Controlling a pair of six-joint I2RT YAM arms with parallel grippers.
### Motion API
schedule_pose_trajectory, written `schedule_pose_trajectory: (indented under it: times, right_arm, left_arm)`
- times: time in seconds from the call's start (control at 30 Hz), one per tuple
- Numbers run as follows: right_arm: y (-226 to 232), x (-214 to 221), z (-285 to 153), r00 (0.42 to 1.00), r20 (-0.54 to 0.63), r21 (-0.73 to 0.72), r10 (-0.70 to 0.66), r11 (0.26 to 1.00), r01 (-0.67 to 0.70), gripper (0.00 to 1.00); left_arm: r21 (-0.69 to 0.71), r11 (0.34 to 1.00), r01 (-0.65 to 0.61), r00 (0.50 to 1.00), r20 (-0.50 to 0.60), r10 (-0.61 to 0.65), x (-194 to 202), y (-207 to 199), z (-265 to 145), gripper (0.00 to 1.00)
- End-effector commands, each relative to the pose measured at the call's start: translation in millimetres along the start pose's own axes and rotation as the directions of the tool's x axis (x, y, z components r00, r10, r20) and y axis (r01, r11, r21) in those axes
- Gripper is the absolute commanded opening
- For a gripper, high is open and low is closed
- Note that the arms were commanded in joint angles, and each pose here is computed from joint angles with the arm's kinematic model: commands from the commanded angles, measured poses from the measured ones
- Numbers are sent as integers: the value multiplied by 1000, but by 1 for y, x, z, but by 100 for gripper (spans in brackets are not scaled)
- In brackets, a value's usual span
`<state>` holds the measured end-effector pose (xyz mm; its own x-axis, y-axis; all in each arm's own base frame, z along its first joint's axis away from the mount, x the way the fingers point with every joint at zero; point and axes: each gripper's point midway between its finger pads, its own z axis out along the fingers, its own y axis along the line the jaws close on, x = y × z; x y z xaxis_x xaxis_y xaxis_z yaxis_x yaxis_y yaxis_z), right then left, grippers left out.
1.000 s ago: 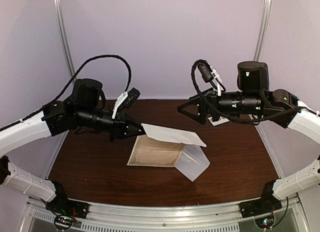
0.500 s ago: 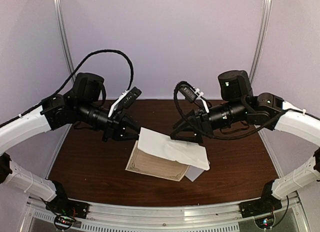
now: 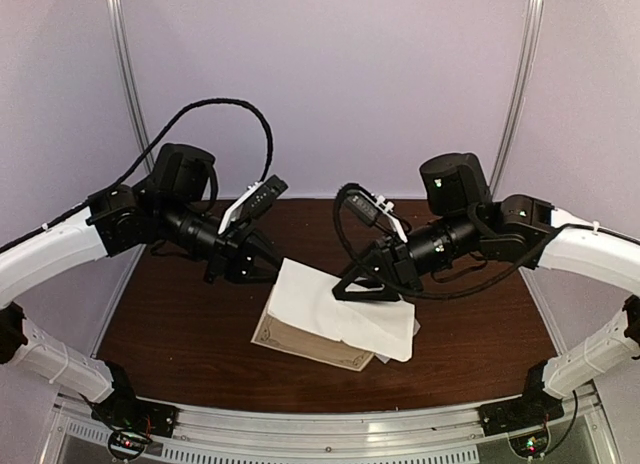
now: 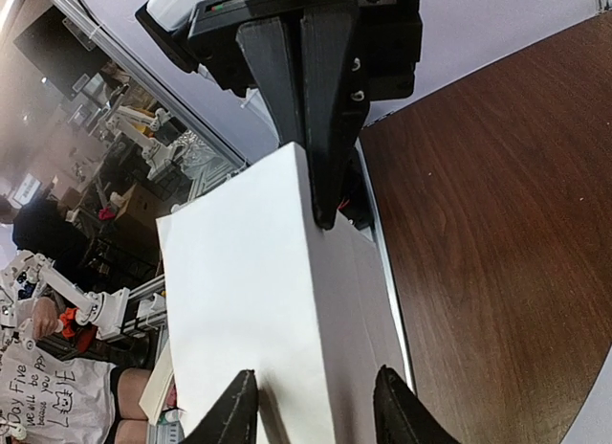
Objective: Place the letter into the envelope and seal it
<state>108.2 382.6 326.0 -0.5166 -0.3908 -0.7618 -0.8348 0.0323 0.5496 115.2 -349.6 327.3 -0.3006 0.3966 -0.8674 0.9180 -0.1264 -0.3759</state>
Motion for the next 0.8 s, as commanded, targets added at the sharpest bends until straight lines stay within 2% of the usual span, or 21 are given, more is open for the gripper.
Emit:
schedule_pose_trajectory:
  times: [0.0,0.1,0.23,0.4,0.47,0.67,0.77]
  right_arm:
    - [6,2,4,1000,3,-48,-6,999,6,41]
    - [7,2,5,1000,5,-61,-3,998,4,38]
    - [10,2,5,1000,12,-75,-4,997,5,23]
    - [9,0,3,1000,26,-59,-6,998,7,0]
    - [7,-3,1,999,40,-35,-11,999,12,0]
    - [-11,-11,-10,995,94,104,-18,994,8,0]
    - [-31,-14,-22,991,135,216,-7,976,-22,0]
  left_arm:
    - [42,998,-56,998,33,54,-16,-10,-4,0]
    - [48,997,-54,998,33,52,-16,-10,-4,0]
    - [55,997,-50,998,26,48,-15,-9,-2,0]
    - [29,998,-53,998,27,52,-17,-5,-2,0]
    - [-6,999,-52,998,29,52,-19,0,-3,0]
    - [-201,979,-24,995,93,43,-28,24,-19,43]
    - [-310,951,17,984,174,40,-33,38,-41,58]
